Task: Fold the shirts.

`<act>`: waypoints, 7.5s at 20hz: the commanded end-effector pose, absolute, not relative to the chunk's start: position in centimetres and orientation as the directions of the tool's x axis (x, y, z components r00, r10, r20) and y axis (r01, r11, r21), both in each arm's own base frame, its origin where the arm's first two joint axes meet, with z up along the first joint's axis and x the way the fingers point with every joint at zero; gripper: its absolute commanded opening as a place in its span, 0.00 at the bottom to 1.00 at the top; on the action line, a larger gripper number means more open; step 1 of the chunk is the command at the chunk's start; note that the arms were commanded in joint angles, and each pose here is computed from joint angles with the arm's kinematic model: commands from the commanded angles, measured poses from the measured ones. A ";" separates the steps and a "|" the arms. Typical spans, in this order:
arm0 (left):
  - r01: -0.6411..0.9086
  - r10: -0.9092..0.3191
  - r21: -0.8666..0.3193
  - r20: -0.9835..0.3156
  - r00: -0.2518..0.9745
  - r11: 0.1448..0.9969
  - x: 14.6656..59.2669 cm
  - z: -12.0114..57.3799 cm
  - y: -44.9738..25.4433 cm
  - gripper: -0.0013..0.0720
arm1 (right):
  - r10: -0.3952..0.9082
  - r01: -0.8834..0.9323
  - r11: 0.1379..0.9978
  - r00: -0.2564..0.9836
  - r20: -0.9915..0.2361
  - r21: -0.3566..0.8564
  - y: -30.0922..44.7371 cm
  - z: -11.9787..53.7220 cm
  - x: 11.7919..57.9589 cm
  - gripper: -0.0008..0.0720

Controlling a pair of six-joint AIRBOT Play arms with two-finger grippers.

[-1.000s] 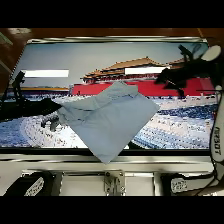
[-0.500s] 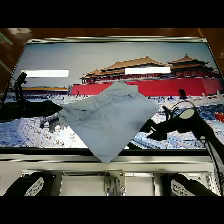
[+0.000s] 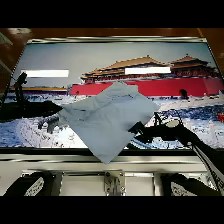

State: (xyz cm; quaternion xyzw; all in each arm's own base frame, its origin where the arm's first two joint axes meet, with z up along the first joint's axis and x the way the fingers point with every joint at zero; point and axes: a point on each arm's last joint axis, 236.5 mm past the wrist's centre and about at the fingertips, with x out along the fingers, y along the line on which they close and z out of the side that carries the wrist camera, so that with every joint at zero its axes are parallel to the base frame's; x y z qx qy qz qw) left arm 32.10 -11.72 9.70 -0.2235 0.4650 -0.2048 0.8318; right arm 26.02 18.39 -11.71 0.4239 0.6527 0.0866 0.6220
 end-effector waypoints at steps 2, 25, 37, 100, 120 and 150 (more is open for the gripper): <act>0.133 -0.554 -0.569 -0.678 0.484 0.812 32.1 9.8 -11.8 0.07 | 0.638 0.490 0.575 0.232 -0.734 0.655 18.1 -12.5 28.4 0.59; -0.041 -0.020 0.179 0.327 0.945 0.983 15.5 59.9 -3.6 0.07 | 0.376 -0.271 0.914 0.845 -0.381 0.300 7.2 39.5 25.2 0.10; -0.060 0.068 0.034 -0.328 0.942 0.998 25.1 39.6 2.9 0.07 | 0.457 0.042 0.852 0.430 -0.779 0.522 5.9 18.0 25.3 0.09; -0.119 -0.711 -0.710 -0.702 0.046 0.694 28.1 -6.0 -14.9 0.07 | 0.497 0.369 0.749 0.239 -0.834 0.551 3.7 -12.6 38.5 0.10; 0.248 -0.248 0.031 0.251 0.936 0.968 14.8 58.8 -7.0 0.07 | 0.183 -0.201 0.967 0.976 0.118 0.158 4.8 49.5 21.1 0.09; -0.060 -0.505 -0.549 -0.802 0.320 0.833 46.6 0.8 -8.2 0.62 | 0.396 0.169 0.838 0.467 -0.791 0.519 3.7 -1.1 52.0 0.59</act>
